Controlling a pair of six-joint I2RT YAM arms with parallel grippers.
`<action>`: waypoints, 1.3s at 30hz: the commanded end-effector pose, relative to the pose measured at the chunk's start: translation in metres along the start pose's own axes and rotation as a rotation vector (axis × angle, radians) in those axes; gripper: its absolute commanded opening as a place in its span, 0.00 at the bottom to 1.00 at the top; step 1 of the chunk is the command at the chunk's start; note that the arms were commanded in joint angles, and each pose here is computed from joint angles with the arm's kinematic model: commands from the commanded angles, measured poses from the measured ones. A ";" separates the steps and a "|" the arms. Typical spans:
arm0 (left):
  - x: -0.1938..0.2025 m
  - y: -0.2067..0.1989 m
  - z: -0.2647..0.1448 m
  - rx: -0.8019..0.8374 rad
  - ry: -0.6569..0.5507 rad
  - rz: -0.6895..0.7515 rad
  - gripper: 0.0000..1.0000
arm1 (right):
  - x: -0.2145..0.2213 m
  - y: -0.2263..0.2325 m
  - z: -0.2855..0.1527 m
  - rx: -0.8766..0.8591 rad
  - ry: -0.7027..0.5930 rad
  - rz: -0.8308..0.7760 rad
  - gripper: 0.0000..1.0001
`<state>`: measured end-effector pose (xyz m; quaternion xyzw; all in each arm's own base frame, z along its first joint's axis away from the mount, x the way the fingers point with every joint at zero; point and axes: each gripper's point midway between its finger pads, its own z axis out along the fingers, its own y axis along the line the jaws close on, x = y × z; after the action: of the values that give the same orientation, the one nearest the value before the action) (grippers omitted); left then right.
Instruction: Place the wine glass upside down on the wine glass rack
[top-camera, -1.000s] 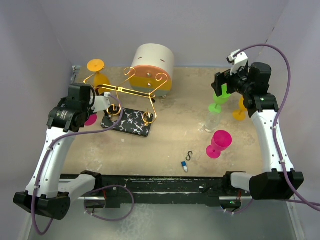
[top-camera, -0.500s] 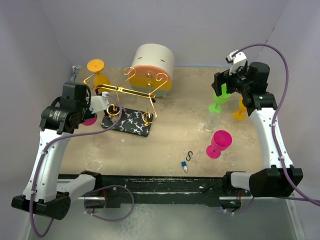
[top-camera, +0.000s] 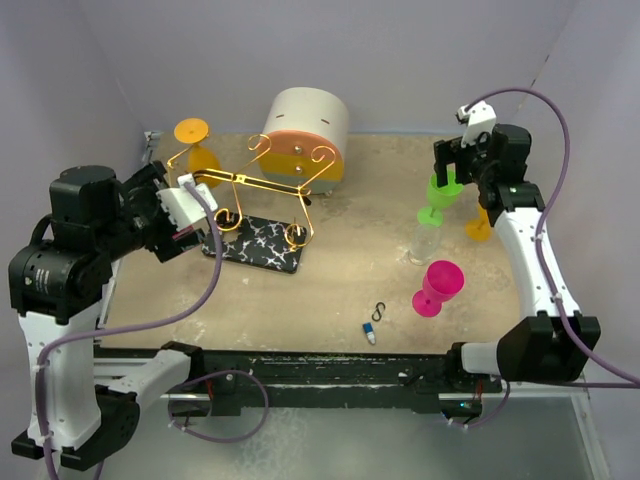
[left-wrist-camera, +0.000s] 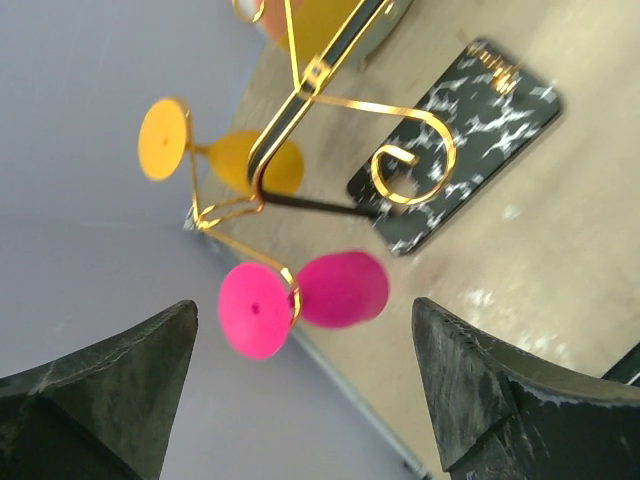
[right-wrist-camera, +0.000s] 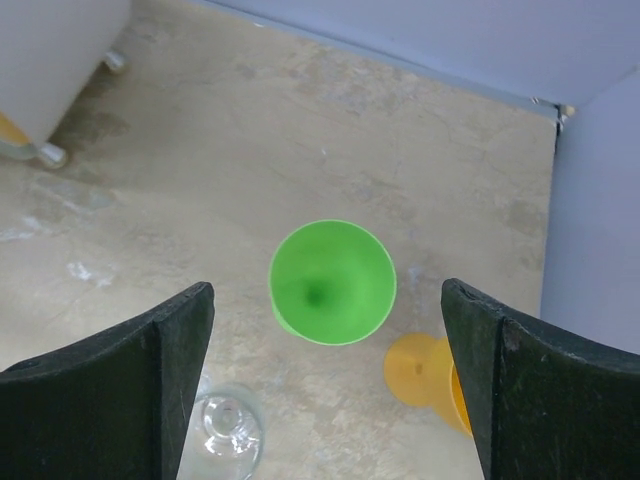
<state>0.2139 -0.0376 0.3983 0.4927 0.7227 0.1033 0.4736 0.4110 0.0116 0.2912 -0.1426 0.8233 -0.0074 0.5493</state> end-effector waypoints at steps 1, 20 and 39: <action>-0.047 -0.016 -0.001 0.095 -0.239 -0.124 0.91 | 0.001 -0.033 0.008 0.160 -0.013 0.056 0.95; -0.044 0.034 0.046 -0.136 -0.259 -0.421 0.99 | 0.056 -0.054 0.046 0.146 0.142 0.150 0.74; -0.021 0.069 0.035 -0.355 -0.205 -0.545 0.99 | 0.079 -0.050 0.067 0.110 0.225 0.158 0.43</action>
<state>0.2812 -0.0399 0.4186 0.2366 0.7580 0.0404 0.6065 0.4453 -0.0497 0.1829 -0.0382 0.8967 -0.0319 0.4399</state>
